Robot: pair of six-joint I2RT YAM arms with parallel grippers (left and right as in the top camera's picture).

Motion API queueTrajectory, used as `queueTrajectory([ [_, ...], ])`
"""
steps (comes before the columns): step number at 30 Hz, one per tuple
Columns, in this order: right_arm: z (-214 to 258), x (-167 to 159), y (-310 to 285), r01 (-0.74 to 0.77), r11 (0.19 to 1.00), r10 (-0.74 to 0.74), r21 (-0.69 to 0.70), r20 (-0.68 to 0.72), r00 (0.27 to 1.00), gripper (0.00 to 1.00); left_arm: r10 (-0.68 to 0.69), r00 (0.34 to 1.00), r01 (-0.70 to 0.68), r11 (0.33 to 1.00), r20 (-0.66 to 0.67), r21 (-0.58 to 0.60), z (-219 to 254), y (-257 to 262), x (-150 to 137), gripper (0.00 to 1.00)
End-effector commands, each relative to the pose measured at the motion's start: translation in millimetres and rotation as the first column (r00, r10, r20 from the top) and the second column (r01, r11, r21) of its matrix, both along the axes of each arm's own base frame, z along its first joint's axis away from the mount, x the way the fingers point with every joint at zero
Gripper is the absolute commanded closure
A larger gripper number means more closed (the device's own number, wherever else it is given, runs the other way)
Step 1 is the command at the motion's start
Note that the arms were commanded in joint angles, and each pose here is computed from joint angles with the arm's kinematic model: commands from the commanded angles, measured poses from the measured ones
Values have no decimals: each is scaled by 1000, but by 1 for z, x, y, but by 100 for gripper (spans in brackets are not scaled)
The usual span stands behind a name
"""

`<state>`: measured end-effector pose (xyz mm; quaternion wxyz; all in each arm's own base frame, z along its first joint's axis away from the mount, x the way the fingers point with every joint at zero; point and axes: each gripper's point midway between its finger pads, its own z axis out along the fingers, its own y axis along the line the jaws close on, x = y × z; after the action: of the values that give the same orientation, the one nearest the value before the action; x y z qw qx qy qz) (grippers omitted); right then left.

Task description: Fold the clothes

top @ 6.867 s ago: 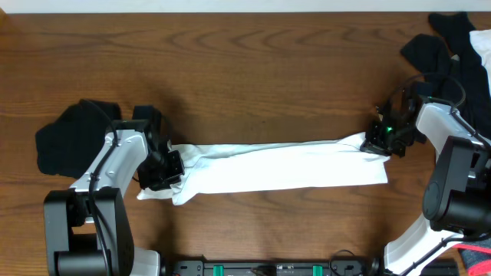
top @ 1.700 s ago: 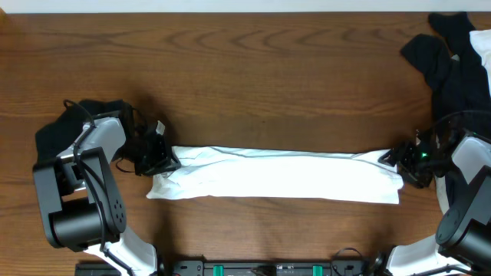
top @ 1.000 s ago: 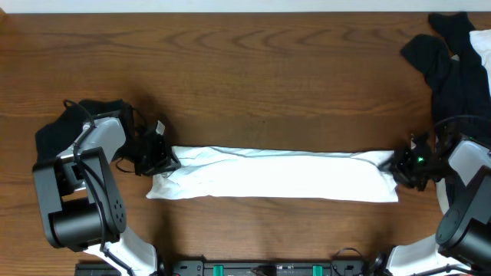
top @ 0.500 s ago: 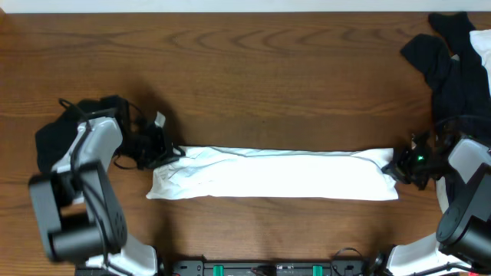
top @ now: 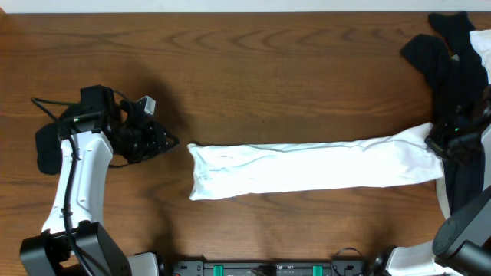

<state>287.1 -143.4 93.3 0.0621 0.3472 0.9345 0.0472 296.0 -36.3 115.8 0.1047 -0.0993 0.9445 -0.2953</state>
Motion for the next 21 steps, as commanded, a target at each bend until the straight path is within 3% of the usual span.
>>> queueTrajectory([
  [1,18,1,-6,-16,998,16,-54,-7,1000,99,-7,1000,7,1000,9,16,2,2,1,72],
  [11,21,15,85,-225,974,227,36,-44,973,99,-7,1000,7,1000,-28,8,-2,0,-7,72],
  [21,23,36,196,-387,921,386,47,19,922,99,-7,999,8,1000,-40,5,-2,-1,-10,71],
])
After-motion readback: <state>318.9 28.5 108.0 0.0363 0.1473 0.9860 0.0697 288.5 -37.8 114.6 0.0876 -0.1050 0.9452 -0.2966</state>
